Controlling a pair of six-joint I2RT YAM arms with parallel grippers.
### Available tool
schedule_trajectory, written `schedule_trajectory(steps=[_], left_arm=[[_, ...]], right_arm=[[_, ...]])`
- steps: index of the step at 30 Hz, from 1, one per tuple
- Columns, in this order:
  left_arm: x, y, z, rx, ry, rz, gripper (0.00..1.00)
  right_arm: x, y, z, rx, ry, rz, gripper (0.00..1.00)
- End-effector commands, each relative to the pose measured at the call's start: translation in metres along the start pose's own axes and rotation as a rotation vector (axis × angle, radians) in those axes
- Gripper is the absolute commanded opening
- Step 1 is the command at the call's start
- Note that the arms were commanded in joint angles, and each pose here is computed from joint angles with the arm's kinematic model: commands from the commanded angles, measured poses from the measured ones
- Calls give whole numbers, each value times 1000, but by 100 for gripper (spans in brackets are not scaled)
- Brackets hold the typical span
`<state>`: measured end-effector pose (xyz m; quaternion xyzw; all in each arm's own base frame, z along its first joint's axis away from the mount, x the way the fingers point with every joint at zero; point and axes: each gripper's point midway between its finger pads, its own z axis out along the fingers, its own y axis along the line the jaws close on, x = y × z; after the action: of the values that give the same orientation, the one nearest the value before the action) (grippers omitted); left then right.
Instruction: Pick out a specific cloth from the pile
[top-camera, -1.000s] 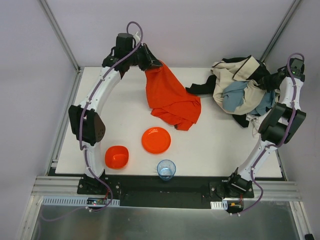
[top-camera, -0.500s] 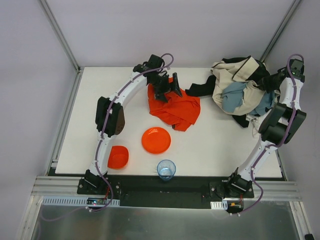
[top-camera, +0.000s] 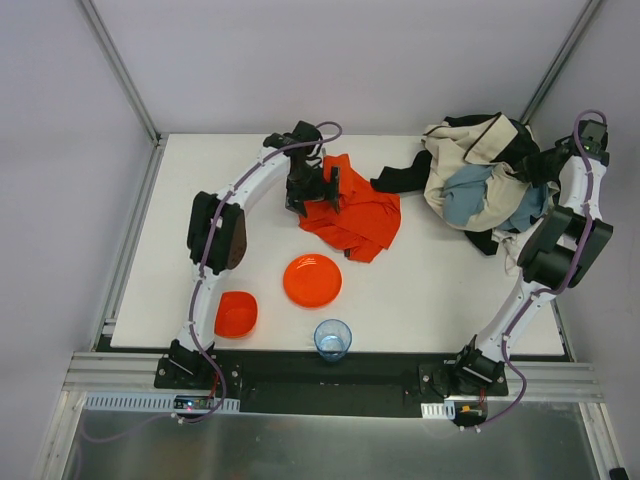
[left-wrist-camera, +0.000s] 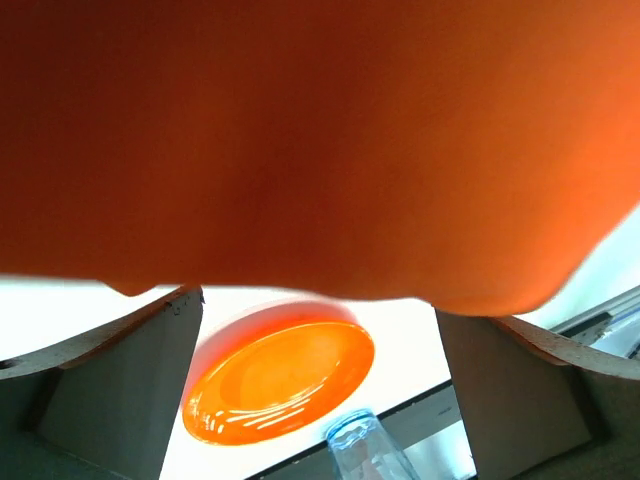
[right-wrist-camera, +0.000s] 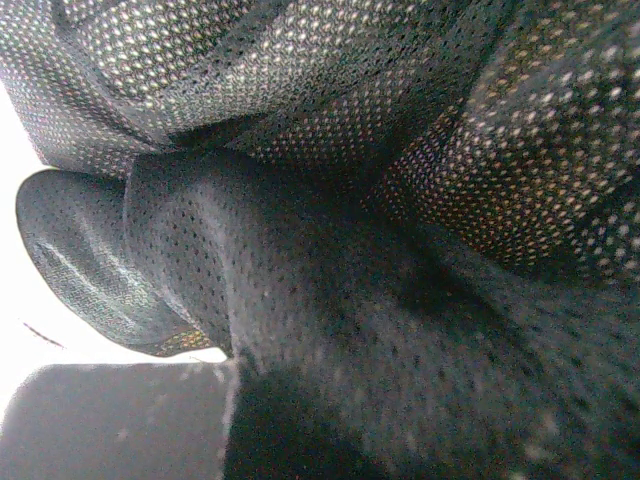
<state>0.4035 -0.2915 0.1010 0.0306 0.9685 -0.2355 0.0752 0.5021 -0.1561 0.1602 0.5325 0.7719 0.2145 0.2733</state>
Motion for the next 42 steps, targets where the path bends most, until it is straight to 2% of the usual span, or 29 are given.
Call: schedule_trajectory(steps=[1,14,20,22,25,29,34,42], left_arm=[[13,6,-22,-34,10,16,99],[-25,-5,10,192,46,-211,99],[-23,-12,35,223,94,-243,99],[-16,-12,45,214,117,-245,96],[-5,-11,61,206,158,-250,76],[2,-6,72,204,196,-267,35],[0,-8,71,213,191,-253,0],[-27,-16,35,224,70,-203,0]], right_arm=[[-25,-4,-13,-10,-78,2,1],[-19,-7,-12,-9,-57,0,1],[-20,-9,-11,-9,-53,7,1],[-20,-9,-11,-12,-50,9,1],[-19,-9,-9,-15,-40,9,1],[-17,-11,-7,-14,-31,12,1],[-14,-12,-8,-15,-21,15,1],[-13,-13,-12,-15,-24,10,1]])
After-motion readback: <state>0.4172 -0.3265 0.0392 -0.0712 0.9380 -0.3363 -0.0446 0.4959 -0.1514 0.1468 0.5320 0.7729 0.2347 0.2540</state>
